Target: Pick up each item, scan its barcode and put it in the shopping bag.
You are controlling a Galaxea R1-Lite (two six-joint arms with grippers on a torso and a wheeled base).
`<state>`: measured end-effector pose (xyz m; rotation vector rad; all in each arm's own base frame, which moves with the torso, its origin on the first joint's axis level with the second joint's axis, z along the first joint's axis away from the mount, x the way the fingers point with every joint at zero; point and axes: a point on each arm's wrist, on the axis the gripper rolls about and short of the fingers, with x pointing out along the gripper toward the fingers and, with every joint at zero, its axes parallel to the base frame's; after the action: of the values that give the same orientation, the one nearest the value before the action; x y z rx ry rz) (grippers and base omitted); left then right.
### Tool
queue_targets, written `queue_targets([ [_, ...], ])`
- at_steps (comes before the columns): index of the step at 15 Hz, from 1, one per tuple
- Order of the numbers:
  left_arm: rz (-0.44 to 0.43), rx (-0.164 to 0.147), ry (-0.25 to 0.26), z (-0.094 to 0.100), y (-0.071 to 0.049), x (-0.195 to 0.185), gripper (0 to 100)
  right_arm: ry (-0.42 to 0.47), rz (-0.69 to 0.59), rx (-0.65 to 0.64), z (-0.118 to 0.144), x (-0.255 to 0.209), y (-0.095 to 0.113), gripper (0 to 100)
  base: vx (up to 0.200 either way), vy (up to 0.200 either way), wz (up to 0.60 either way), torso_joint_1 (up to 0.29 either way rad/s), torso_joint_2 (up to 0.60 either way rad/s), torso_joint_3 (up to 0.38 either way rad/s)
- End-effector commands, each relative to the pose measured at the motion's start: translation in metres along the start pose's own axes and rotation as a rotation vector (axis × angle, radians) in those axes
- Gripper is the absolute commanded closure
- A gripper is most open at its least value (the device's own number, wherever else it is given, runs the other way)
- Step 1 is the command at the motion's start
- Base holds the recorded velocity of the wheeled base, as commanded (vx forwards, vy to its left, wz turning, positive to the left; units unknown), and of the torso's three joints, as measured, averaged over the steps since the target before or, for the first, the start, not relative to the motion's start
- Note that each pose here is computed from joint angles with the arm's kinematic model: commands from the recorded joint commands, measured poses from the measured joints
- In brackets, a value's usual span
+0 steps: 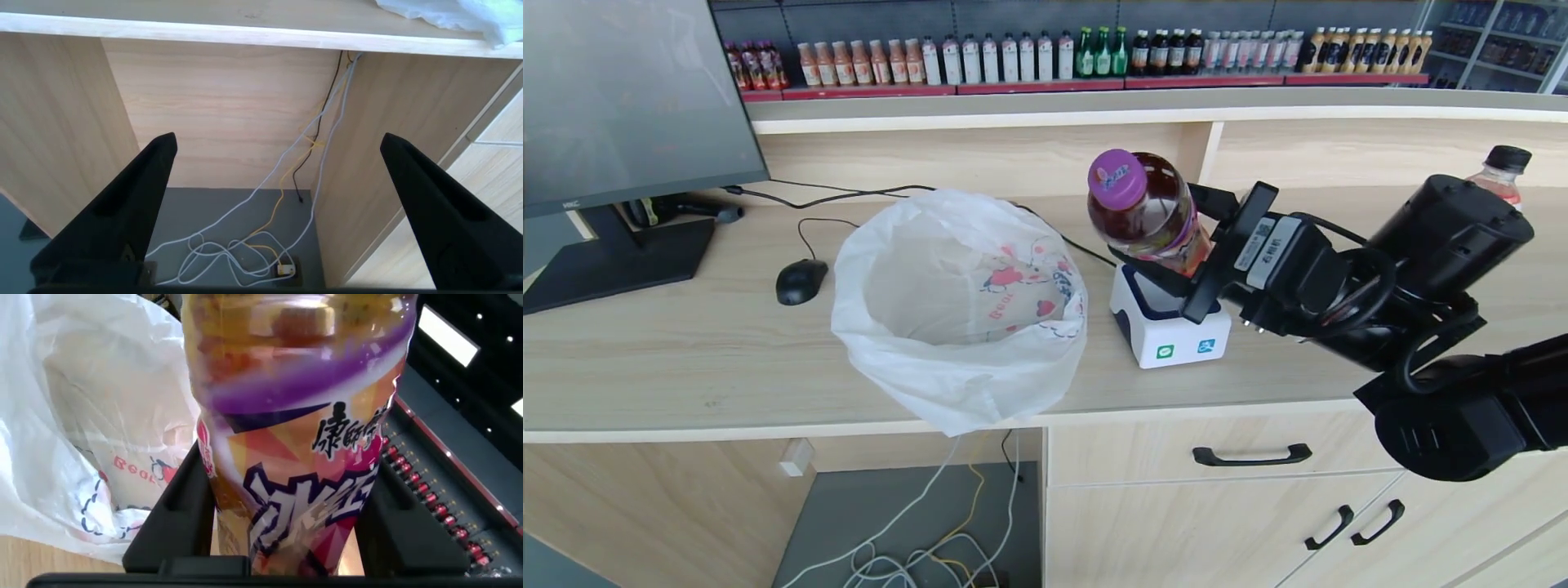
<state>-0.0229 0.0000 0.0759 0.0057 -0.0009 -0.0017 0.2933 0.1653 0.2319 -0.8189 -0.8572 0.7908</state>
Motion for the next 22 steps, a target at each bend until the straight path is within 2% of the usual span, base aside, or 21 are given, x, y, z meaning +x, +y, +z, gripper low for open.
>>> queue_targets([
  [1, 0.000, 0.000, -0.001, 0.000, 0.000, 0.000, 0, 0.004, 0.021, -0.012, -0.003, -0.002, 0.005, 100, 0.000, 0.000, 0.00, 0.000, 0.00, 0.000],
  [8, 0.000, 0.000, 0.001, 0.000, 0.000, 0.000, 0, -0.019, 0.076, -0.054, -0.014, -0.005, 0.015, 100, 0.000, 0.000, 0.00, 0.000, 0.00, 0.000],
  [12, 0.000, 0.000, -0.001, 0.000, 0.000, 0.000, 0, -0.037, 0.103, -0.082, -0.024, -0.013, 0.013, 100, 0.000, 0.000, 0.00, 0.000, 0.00, 0.000],
  [22, 0.000, 0.000, -0.001, 0.000, 0.000, 0.000, 0, -0.019, 0.084, -0.089, -0.033, -0.024, 0.018, 100, 0.000, 0.000, 0.00, 0.000, 0.00, 0.000],
])
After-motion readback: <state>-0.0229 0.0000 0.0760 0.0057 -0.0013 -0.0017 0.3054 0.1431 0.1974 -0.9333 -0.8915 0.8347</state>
